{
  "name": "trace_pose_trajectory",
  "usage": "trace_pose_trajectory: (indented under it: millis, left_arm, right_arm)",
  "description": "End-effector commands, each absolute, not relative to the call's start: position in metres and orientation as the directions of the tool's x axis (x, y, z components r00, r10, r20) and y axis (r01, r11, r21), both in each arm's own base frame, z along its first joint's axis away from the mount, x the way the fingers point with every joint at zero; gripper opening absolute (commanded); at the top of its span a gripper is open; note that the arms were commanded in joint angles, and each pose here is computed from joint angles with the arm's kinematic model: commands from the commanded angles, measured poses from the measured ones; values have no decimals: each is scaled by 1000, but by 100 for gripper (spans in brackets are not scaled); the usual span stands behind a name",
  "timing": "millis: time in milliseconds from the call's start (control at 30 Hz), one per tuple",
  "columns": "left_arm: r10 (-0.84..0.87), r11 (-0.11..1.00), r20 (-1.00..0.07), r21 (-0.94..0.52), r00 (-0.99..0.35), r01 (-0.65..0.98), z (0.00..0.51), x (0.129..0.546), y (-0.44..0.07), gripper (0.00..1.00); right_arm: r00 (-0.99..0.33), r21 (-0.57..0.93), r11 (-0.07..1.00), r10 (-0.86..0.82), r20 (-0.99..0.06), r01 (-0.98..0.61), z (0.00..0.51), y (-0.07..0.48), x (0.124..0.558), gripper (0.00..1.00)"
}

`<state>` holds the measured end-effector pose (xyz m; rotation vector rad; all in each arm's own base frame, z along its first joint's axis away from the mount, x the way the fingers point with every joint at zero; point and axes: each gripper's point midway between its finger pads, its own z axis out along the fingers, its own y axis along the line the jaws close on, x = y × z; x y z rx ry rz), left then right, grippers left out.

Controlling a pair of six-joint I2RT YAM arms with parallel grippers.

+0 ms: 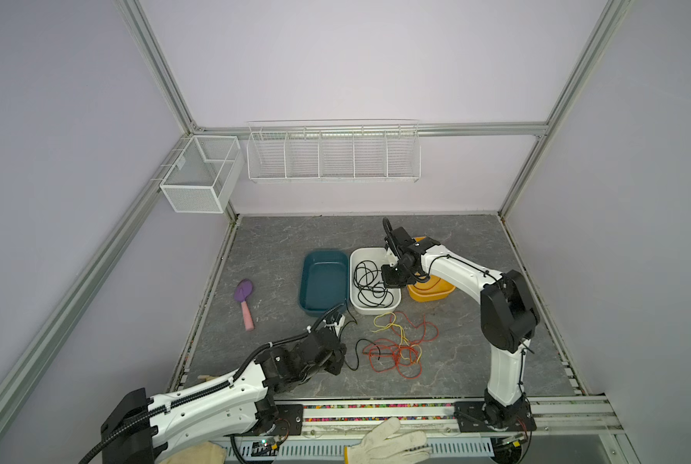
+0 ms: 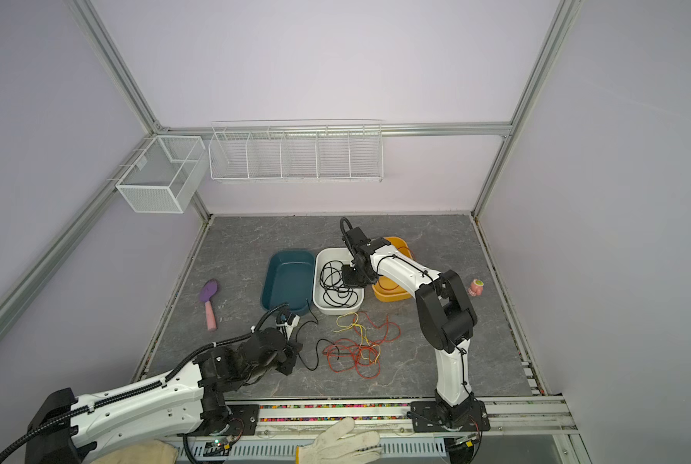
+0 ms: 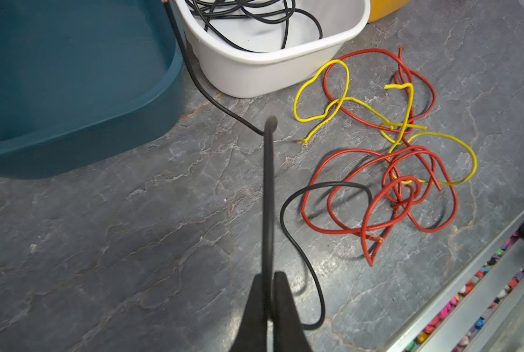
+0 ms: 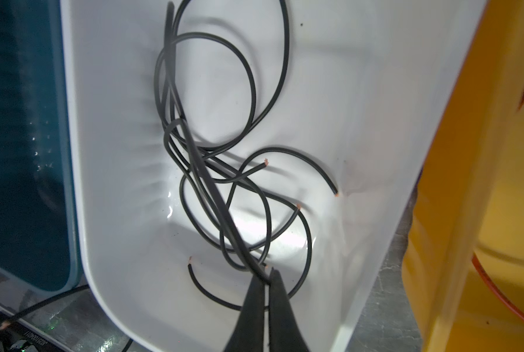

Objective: Untangle the cables
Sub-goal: 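Open the right gripper to release the black wire into the white tub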

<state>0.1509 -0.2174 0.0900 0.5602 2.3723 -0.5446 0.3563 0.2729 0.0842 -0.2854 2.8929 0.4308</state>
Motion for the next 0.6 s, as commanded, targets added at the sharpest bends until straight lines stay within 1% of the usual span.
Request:
trace_pose_trajectory:
  millis: [0, 333, 567]
  left_arm:
    - [247, 821, -682, -230, -688, 523, 97, 155, -221, 0]
    - [247, 821, -684, -229, -687, 523, 98, 155, -221, 0]
    - [249, 822, -682, -226, -687, 523, 97, 155, -221, 0]
  right_arm:
    - [-964, 250, 943, -167, -209, -217, 87, 268, 347, 8]
    - [-956, 240, 941, -182, -232, -238, 106, 264, 342, 25]
    - [-945, 239, 939, -177, -275, -246, 131, 258, 339, 38]
